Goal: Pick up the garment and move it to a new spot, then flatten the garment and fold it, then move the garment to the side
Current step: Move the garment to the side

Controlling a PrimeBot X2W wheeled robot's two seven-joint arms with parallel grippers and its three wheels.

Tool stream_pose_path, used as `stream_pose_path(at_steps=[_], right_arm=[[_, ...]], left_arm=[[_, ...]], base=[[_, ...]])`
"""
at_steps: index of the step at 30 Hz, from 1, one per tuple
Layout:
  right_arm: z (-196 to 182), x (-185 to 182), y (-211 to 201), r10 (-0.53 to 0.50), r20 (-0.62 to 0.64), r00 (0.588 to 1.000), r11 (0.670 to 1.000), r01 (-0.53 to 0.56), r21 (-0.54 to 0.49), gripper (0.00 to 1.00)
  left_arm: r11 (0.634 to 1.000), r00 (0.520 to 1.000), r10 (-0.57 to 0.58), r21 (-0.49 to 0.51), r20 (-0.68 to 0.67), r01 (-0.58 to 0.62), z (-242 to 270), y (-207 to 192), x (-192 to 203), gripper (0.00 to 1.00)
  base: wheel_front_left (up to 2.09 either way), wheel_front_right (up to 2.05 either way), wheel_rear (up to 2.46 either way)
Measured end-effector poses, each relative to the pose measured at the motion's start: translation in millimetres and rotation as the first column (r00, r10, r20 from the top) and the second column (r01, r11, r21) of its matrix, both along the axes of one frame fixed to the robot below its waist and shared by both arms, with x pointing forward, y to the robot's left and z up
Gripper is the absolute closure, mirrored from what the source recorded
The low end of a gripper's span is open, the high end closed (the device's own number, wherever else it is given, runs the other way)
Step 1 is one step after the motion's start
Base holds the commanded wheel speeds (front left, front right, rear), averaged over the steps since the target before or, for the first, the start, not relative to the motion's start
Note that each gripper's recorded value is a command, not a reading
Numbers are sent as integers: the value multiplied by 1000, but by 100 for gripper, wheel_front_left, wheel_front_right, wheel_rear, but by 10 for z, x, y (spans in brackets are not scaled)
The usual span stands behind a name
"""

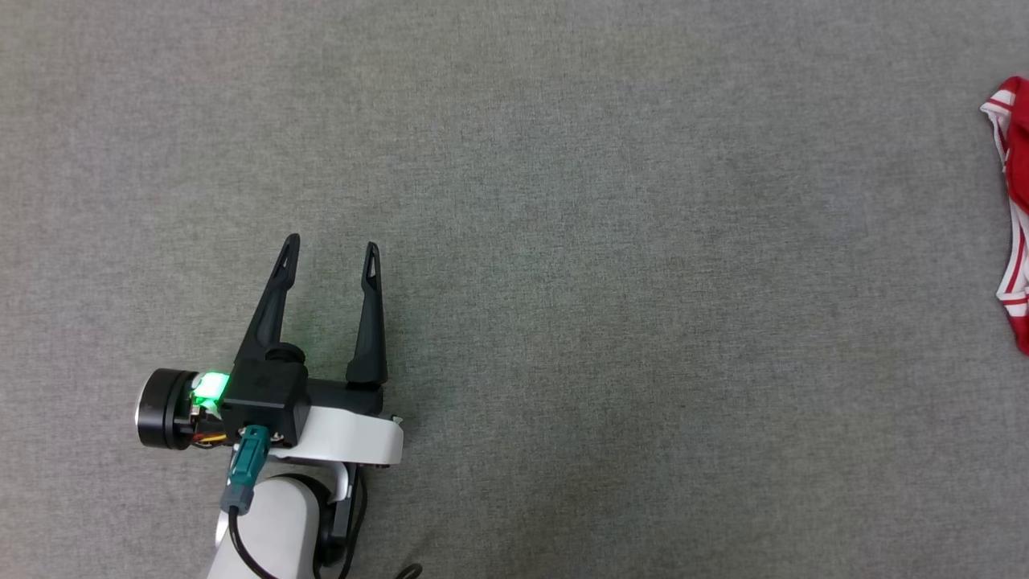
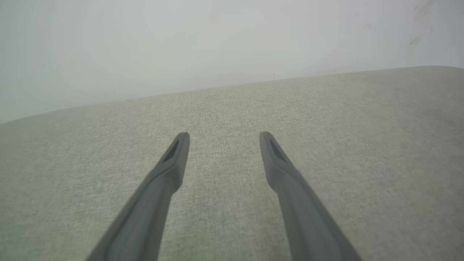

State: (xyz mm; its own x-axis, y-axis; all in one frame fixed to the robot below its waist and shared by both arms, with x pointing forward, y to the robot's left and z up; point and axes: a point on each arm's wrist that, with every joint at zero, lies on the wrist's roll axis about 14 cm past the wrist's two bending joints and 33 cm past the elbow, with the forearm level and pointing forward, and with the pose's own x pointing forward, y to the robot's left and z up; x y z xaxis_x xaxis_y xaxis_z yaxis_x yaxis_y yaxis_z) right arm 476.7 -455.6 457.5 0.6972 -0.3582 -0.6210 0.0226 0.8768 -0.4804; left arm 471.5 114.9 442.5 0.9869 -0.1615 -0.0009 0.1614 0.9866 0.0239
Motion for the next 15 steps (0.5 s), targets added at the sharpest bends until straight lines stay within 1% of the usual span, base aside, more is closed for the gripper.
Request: stream_pose_path(at_steps=[1, 2, 6, 8, 10, 13, 15], right_arm=[[-4, -18, -19, -14, 2, 1000, 1000, 14, 3, 78], [1, -30, -25, -18, 5, 1000, 1000, 18, 2, 0], [139, -19, -4, -7, 68, 998, 1000, 8, -3, 0], [259, -3, 19, 20, 115, 993, 1000, -17, -22, 0], [402, 21, 65, 35, 182, 983, 999, -33, -14, 0], [638, 49, 180, 98, 290, 952, 995, -90, -40, 0], [845, 68, 264, 133, 381, 915, 991, -122, -52, 0]], left_arm=[[1000, 1000, 3, 1, 4, -3, 18, 6, -1, 0], [1000, 1000, 3, 1, 8, -3, 36, 6, -6, 0], [1000, 1000, 9, 2, 23, -9, 124, 17, -50, 0], [1000, 1000, 11, 3, 29, -11, 169, 21, -95, 0], [1000, 999, 16, 3, 39, -16, 232, 35, -143, 0], [1000, 999, 27, 0, 45, -27, 300, 67, -240, 0], [999, 998, 37, 3, 52, -38, 350, 97, -308, 0]], base=[[0, 0, 0], [0, 0, 0], [0, 0, 0], [0, 0, 0], [0, 0, 0], [0, 0, 0], [0, 0, 0]])
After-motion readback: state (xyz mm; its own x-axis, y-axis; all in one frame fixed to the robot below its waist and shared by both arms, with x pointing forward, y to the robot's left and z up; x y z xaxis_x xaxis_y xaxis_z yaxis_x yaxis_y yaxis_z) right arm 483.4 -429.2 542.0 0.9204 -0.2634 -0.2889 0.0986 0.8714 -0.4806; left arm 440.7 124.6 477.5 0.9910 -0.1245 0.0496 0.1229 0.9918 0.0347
